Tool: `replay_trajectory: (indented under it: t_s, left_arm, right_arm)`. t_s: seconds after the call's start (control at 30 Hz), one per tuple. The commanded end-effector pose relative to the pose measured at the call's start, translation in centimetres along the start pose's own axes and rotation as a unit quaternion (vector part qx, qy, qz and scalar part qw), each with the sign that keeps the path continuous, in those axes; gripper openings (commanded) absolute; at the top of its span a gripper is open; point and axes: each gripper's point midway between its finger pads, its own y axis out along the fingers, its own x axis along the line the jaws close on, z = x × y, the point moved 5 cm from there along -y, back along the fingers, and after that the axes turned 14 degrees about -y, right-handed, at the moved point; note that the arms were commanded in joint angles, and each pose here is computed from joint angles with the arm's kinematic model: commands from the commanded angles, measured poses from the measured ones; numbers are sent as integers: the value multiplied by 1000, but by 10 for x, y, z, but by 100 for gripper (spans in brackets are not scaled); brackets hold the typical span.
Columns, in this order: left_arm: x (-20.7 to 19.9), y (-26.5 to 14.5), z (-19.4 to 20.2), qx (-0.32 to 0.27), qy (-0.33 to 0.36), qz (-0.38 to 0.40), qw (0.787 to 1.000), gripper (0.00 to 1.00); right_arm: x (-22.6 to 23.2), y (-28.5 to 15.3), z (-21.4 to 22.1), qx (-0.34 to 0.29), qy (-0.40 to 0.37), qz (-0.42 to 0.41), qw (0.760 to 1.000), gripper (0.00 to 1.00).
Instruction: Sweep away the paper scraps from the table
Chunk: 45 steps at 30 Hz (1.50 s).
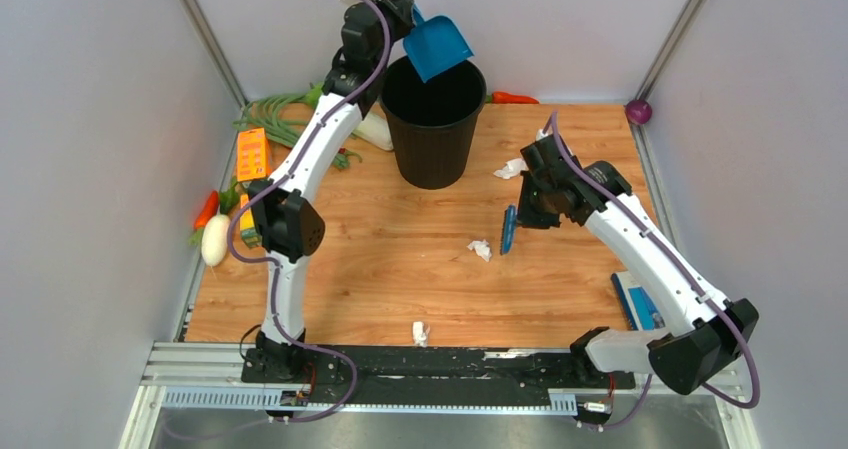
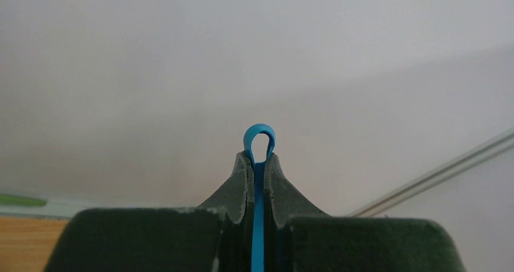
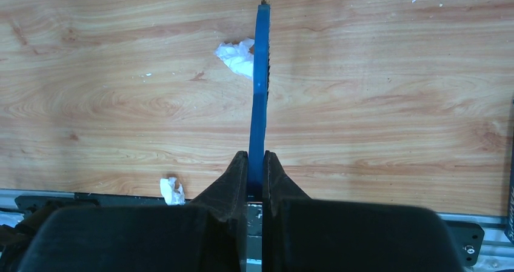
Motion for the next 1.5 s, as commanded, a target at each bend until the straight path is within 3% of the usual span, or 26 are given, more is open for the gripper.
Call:
replay_trajectory:
  t_s: [0.0, 0.1, 0.23, 0.37, 0.6, 0.8, 0.93, 1.1, 1.47]
  left_arm:
    - [-34, -29, -55, -70, -48, -37, 996, 0]
    - [-34, -47, -83, -127, -107, -93, 982, 0]
    - [-55, -74, -123, -194, -169, -92, 962, 0]
    - [-65, -99, -149, -225, -200, -110, 947, 0]
    - [-6, -177, -151, -255, -193, -281, 905, 0]
    - [58, -232, -126, -204, -174, -382, 885, 0]
    - [80, -260, -113, -178, -145, -420, 878, 0]
    - [109, -285, -82, -130, -153, -453, 869, 0]
    - [184, -318, 8, 11, -136, -603, 786, 0]
  right_arm:
    - [-1, -10, -13, -19, -4, 6, 1000, 0]
    - [0, -10, -17, -23, -5, 7, 1000, 0]
    - [-3, -9, -21, -27, -10, 18, 999, 0]
    - [-7, -12, -34, -41, -15, 27, 999, 0]
    - [-17, -18, -82, -78, -30, 43, 996, 0]
    - [-23, 1, -89, -69, -35, 41, 996, 0]
    - [-14, 10, -80, -75, -36, -6, 997, 0]
    - [-17, 25, -62, -58, -31, -5, 998, 0]
    - [-28, 16, -24, 6, -48, 6, 999, 0]
